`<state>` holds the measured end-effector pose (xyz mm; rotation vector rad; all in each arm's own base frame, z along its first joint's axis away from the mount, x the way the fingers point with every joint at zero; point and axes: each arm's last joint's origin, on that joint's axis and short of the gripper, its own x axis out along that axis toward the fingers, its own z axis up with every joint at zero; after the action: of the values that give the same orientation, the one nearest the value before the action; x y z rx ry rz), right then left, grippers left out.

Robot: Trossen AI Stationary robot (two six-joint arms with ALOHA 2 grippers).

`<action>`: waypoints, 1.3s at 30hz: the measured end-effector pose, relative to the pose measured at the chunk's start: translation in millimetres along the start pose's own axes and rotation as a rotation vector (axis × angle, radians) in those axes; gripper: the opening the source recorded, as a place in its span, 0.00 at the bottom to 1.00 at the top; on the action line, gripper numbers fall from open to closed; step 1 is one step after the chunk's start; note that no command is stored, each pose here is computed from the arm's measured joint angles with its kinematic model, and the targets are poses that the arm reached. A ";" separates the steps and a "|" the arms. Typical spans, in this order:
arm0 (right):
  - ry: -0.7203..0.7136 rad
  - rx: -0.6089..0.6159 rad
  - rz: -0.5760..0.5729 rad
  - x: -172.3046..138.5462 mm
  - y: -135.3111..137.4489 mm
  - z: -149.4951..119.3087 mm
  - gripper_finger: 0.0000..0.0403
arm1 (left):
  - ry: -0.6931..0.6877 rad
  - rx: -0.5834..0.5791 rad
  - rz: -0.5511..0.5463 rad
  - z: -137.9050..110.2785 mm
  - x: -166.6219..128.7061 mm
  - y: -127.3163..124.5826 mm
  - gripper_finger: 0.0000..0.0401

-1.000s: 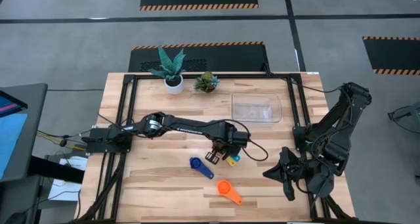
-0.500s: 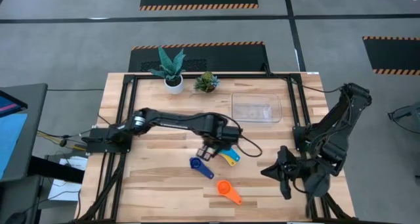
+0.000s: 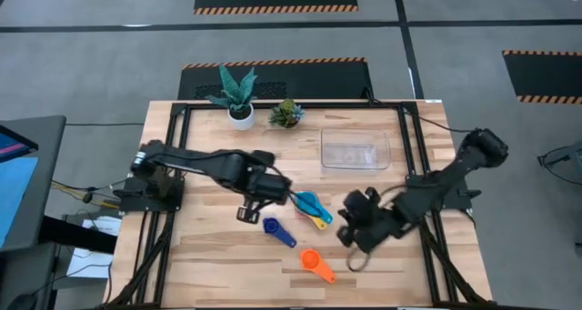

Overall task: Nest measuring cups in basket
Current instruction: Stack the light blue measuring cup on top of the green measuring cup

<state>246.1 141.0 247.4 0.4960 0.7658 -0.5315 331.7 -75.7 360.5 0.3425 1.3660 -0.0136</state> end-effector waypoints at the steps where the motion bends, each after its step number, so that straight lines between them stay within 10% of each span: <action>1: 0.029 0.018 -0.028 8.2 -1.8 1.4 0.01 | 0.014 -0.011 0.015 -5.3 1.8 -3.0 0.00; 13: 0.110 0.071 -0.257 81.3 -8.2 -7.2 0.02 | 0.102 -0.041 0.120 -48.8 49.3 -32.3 0.00; 25: 0.128 0.086 -0.248 86.8 -8.0 -6.1 0.02 | -0.438 0.207 -0.153 -18.5 128.3 -82.2 0.00; 39: 0.128 0.094 -0.223 87.5 -5.5 -5.9 0.02 | -0.505 0.098 -0.099 23.0 195.4 -58.3 0.00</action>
<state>292.6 117.1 176.7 0.5387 0.9283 -0.7510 382.9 -100.0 163.3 0.3258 0.8813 -0.2348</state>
